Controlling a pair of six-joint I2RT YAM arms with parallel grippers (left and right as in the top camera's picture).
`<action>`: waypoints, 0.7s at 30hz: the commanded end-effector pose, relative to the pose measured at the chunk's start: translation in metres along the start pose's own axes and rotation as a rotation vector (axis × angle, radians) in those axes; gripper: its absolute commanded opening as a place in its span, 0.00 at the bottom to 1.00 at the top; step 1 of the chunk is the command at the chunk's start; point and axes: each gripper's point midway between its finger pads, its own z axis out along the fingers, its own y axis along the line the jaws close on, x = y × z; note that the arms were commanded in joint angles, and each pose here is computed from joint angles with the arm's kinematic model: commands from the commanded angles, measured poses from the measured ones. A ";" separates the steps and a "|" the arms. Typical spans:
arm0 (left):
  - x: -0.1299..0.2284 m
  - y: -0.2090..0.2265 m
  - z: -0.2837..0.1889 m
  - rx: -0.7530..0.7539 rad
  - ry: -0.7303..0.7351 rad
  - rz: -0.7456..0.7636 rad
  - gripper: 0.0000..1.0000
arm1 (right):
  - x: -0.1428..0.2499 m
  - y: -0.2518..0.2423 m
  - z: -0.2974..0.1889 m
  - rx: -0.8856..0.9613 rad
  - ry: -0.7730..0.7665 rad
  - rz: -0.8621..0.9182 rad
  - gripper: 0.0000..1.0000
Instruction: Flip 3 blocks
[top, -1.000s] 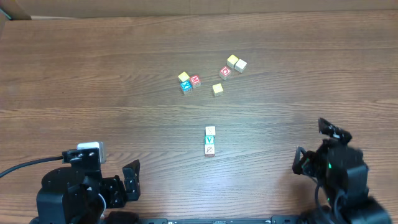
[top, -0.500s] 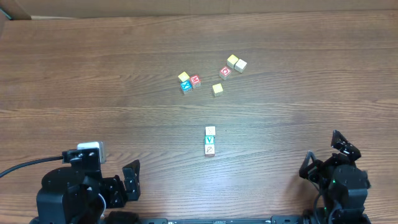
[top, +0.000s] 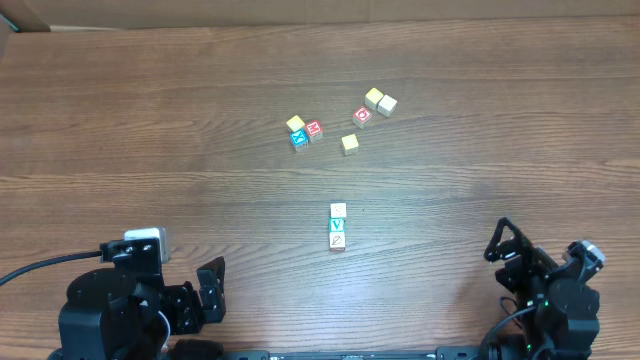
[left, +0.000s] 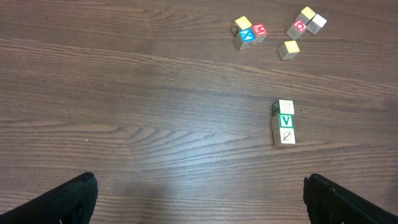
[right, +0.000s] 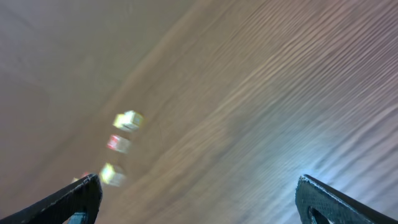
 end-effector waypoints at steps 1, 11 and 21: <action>-0.003 -0.001 -0.005 0.005 -0.020 -0.001 1.00 | -0.001 -0.006 0.001 0.008 -0.039 -0.143 1.00; -0.003 -0.001 -0.005 0.005 -0.020 -0.001 1.00 | 0.021 -0.009 0.020 -0.037 -0.001 -0.496 1.00; -0.003 -0.001 -0.005 0.005 -0.020 -0.001 1.00 | 0.054 -0.043 0.033 0.054 0.116 -0.503 1.00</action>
